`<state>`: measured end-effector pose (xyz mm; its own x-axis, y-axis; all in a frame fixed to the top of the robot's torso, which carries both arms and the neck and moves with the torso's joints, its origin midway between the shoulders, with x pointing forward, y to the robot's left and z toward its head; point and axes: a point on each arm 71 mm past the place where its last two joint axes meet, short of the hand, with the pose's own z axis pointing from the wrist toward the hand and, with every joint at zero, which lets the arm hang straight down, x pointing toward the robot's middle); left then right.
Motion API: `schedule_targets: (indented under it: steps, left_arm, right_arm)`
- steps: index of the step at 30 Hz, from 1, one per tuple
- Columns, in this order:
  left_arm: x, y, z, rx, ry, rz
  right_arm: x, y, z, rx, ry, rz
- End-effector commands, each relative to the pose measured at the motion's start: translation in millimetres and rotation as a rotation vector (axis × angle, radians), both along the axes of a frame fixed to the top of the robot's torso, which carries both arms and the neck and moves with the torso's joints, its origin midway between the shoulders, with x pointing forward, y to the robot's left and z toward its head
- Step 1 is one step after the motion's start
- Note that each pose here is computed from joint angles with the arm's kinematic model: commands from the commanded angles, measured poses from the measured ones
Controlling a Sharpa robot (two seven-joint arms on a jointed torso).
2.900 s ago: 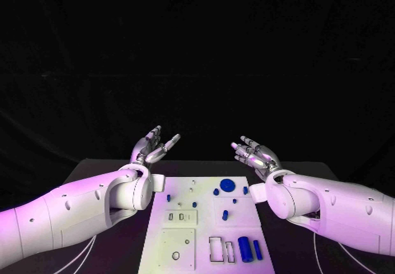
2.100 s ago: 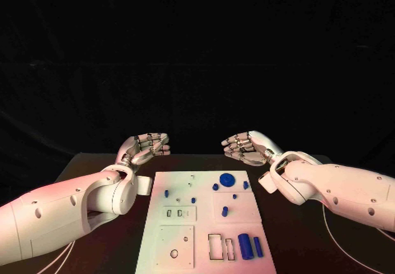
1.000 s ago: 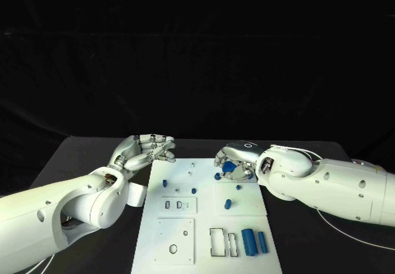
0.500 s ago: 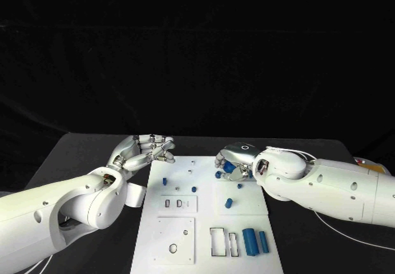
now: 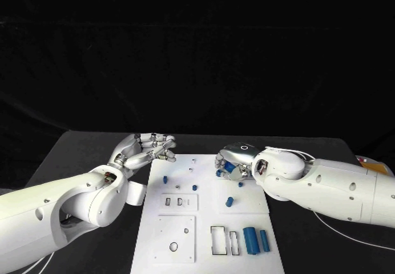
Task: Assemble the parts on the task board
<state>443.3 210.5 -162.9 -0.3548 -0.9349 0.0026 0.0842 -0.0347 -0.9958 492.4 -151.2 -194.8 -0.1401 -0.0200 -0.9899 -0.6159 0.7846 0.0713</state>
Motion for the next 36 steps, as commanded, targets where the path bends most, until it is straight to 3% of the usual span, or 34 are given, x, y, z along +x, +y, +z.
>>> schedule_targets:
  steps: [1, 23, 36]
  left_arm:
    - [-0.6, -2.9, 1.7, -0.007, -0.005, -0.025]
    - [0.2, -2.6, 2.2, -0.003, 0.002, -0.028]
    - [2.4, 0.2, 1.0, -0.001, 0.007, -0.019]
  right_arm:
    - [-0.1, 0.7, -1.4, -0.019, -0.002, 0.002]
    - [-0.5, 1.7, -4.6, -0.014, -0.001, -0.002]
    - [-6.8, 4.2, 11.3, 0.110, -0.072, -0.020]
